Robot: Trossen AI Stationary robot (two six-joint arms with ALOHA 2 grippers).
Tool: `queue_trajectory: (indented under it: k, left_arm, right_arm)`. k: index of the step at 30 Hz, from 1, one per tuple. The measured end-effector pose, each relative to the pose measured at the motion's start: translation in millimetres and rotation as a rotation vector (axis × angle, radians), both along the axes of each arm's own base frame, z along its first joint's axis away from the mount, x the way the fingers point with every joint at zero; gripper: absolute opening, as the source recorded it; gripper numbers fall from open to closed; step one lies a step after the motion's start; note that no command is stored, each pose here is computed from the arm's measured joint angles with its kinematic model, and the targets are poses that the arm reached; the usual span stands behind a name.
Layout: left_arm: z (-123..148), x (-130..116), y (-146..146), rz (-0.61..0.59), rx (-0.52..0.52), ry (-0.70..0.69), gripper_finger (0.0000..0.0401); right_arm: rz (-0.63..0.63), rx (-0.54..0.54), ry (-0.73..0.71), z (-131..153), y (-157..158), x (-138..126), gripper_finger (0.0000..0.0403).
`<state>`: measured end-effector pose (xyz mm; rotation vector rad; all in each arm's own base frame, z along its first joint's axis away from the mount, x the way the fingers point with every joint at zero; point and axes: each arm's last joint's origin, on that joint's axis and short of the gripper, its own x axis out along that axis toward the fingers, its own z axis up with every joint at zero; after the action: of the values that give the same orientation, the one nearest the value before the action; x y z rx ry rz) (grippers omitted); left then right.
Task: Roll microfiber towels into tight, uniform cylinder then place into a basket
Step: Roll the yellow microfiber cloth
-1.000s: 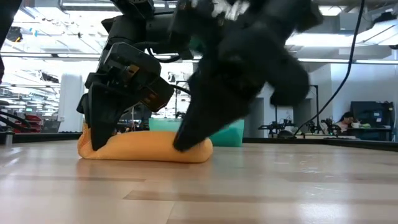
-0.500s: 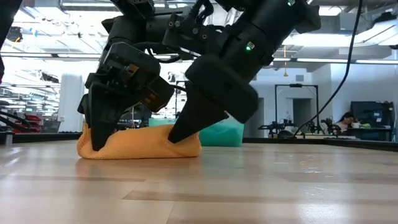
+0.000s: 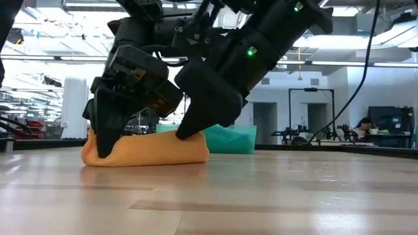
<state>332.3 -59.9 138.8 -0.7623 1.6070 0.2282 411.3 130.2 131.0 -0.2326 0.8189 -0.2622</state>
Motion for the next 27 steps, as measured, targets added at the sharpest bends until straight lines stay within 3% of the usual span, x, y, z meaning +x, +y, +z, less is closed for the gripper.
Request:
queue_trajectory:
  k: [9,17,27]
  left_arm:
    - [0.3,-1.5,0.6,-0.020,0.026,0.005,0.0018]
    - [0.1,-0.7,0.9,-0.055,0.034,-0.017,0.0023]
    - [-0.2,-1.4,-7.1,-0.154,0.096,-0.055,0.0122]
  right_arm:
    - [-0.044,0.014,0.042,-23.5,-10.2,5.0,0.0065]
    - [-0.024,0.045,0.073,-25.3,-13.4,5.2,0.0065]
    - [-0.019,0.047,0.099,-27.3,-9.9,1.9,0.0065]
